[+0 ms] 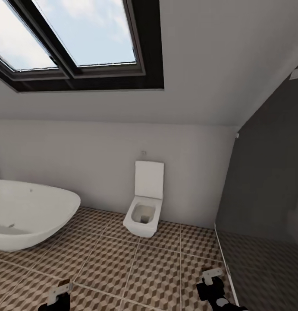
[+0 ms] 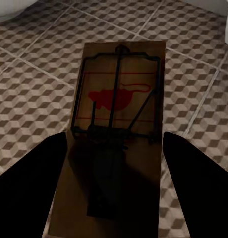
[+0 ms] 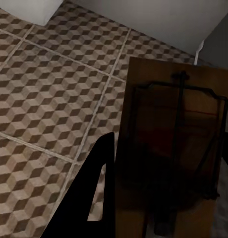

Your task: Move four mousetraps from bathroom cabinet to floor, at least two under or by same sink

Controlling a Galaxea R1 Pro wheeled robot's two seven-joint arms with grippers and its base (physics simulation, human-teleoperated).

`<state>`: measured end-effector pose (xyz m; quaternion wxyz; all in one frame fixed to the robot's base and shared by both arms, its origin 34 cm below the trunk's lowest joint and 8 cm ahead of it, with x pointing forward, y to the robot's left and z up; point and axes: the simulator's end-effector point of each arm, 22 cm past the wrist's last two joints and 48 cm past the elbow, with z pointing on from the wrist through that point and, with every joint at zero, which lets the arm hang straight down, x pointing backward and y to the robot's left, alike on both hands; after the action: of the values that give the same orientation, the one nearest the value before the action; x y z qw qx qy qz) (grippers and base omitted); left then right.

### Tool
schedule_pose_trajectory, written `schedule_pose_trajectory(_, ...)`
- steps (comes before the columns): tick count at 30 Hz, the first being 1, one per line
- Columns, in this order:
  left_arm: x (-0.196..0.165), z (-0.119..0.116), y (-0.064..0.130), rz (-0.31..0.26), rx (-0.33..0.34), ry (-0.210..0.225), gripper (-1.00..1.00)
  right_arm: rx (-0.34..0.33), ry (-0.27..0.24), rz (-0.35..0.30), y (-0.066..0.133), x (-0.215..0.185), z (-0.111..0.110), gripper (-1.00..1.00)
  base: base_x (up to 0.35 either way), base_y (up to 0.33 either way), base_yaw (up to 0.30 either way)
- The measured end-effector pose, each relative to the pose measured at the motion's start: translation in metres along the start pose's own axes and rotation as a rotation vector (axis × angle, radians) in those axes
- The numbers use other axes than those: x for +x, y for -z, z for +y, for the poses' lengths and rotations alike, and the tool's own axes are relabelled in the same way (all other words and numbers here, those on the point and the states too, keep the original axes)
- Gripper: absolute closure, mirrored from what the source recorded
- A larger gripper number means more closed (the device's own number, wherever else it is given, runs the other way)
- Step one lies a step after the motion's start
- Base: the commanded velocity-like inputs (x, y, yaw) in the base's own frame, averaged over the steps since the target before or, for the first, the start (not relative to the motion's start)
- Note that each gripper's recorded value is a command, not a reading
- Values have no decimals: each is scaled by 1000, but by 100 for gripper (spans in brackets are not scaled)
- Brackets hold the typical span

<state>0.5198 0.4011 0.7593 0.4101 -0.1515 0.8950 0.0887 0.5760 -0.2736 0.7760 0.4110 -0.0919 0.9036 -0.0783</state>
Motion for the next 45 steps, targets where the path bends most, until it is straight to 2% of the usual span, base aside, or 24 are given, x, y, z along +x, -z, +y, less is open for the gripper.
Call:
schedule_pose_trajectory(7,-1,2,0,-2,0,-1,100,-1,0,1,0,0,0,100,306,180,-202)
schedule_pose_trajectory(26,-1,2,0,-1,-2,-1,100,-1,-1,0,0,0,0,100,295,209,-14)
schedule_pose_trajectory(45,-5,-1,1,-10,1,3,100,3,-4,-10,1,-5,-1,100,329,19,-232)
